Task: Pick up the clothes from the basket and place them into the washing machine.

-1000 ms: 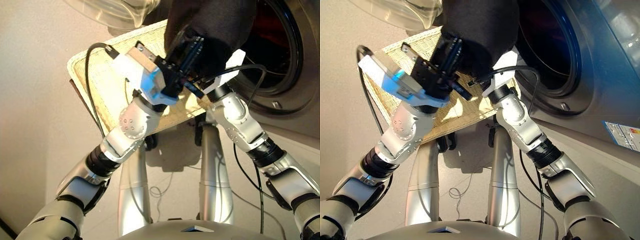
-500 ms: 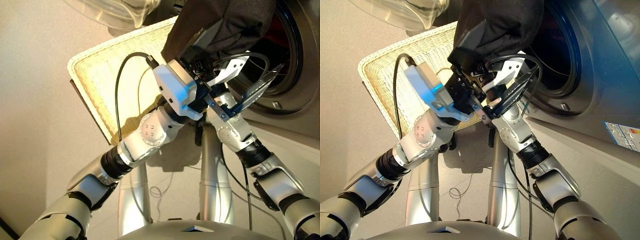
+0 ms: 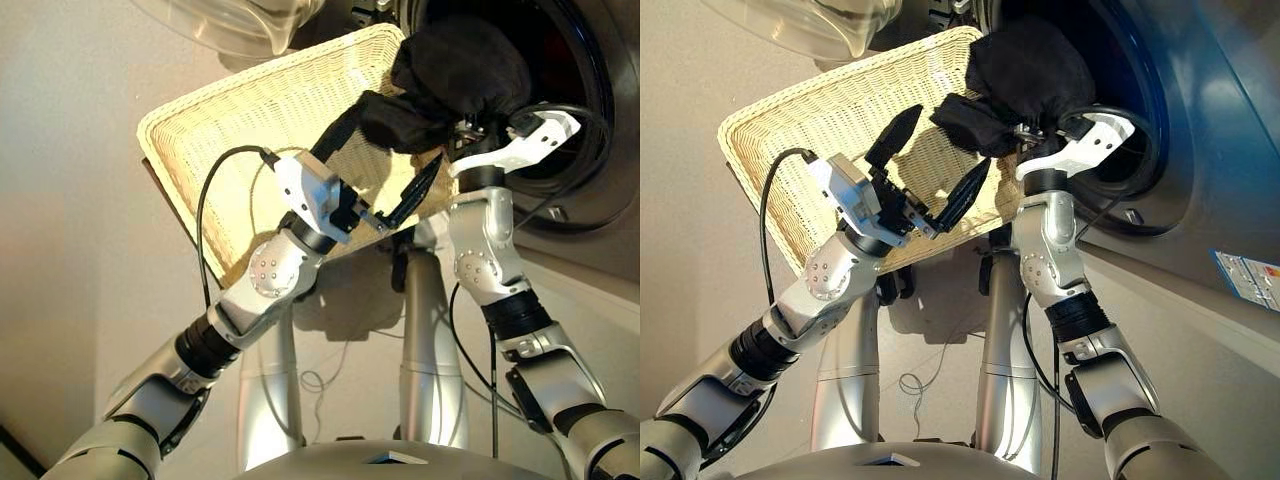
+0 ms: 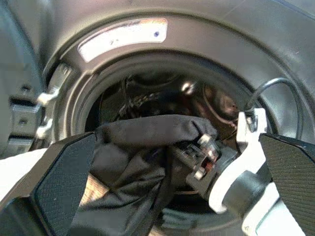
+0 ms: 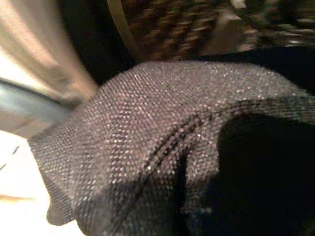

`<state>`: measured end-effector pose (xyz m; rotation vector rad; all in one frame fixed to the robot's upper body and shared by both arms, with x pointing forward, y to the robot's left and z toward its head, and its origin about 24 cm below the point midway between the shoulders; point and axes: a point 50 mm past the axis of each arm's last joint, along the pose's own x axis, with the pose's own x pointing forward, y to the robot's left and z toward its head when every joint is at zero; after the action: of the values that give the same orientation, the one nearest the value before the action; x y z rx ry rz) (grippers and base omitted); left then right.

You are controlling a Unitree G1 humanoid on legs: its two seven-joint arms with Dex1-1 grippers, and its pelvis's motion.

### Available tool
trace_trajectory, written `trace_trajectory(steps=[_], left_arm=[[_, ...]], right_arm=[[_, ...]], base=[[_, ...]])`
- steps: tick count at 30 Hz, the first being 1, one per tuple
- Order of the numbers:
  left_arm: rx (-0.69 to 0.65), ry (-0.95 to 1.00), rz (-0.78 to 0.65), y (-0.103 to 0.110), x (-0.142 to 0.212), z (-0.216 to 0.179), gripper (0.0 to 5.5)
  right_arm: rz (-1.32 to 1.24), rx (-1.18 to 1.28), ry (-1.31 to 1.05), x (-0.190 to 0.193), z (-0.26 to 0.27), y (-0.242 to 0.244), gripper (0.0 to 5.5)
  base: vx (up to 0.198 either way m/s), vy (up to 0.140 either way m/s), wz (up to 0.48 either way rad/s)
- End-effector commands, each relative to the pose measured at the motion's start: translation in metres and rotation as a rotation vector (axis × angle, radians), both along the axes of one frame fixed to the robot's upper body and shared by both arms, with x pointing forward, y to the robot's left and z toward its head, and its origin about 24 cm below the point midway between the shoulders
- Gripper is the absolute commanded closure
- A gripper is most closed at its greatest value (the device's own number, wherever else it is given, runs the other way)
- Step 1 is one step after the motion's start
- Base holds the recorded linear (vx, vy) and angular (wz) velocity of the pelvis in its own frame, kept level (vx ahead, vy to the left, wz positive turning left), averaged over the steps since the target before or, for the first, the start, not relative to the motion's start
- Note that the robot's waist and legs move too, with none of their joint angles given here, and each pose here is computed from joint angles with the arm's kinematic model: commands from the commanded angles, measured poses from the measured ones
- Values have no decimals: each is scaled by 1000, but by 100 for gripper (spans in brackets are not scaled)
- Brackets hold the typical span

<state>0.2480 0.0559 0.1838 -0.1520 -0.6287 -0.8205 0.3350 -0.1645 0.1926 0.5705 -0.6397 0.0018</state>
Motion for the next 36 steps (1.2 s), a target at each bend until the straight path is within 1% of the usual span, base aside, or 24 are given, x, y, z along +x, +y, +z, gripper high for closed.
trace_trajectory(steps=[1, 2, 5, 9, 13, 15, 16, 17, 18, 20, 23, 28, 36], left_arm=[[-125, -126, -47, 17, -23, 24, 0], [-124, -126, -46, 18, -23, 24, 0], [-164, -127, -38, 27, -27, 27, 0], [-210, -137, -40, 34, -32, 31, 0], [-235, -141, -70, 37, -36, 34, 0], [-244, -148, -76, 37, -38, 35, 0], [-247, -159, -91, 36, -40, 37, 0], [-251, -161, -97, 36, -41, 38, 0], [-239, -163, -102, 35, -41, 37, 0], [-239, -171, -118, 34, -44, 39, 0], [-247, -159, -121, 34, -44, 37, 0], [-236, -146, -100, 39, -45, 34, 0], [-202, -130, -80, 44, -45, 30, 0]], right_arm=[[-136, 129, -160, -4, 33, -16, 550], [-137, 130, -161, -4, 33, -16, 550], [-297, 139, -92, 8, 34, -35, 550], [-486, 64, -9, 26, 46, -58, 550], [-594, 56, 99, 43, 58, -80, 550], [-610, 26, 117, 48, 66, -83, 550], [-668, -115, 164, 54, 77, -87, 550], [-694, -175, 184, 56, 82, -89, 550], [-743, -350, 255, 60, 80, -95, 550], [-808, -586, 314, 65, 90, -97, 550], [-848, -680, 350, 66, 107, -102, 550], [-915, -589, 335, 57, 140, -116, 550], [-1133, -406, 349, 20, 171, -173, 550]], base=[[0, 0, 0], [0, 0, 0], [0, 0, 0], [0, 0, 0], [0, 0, 0], [0, 0, 0], [0, 0, 0], [-54, -10, 32], [0, 0, 0], [0, 0, 0], [0, 0, 0], [0, 0, 0], [0, 0, 0]])
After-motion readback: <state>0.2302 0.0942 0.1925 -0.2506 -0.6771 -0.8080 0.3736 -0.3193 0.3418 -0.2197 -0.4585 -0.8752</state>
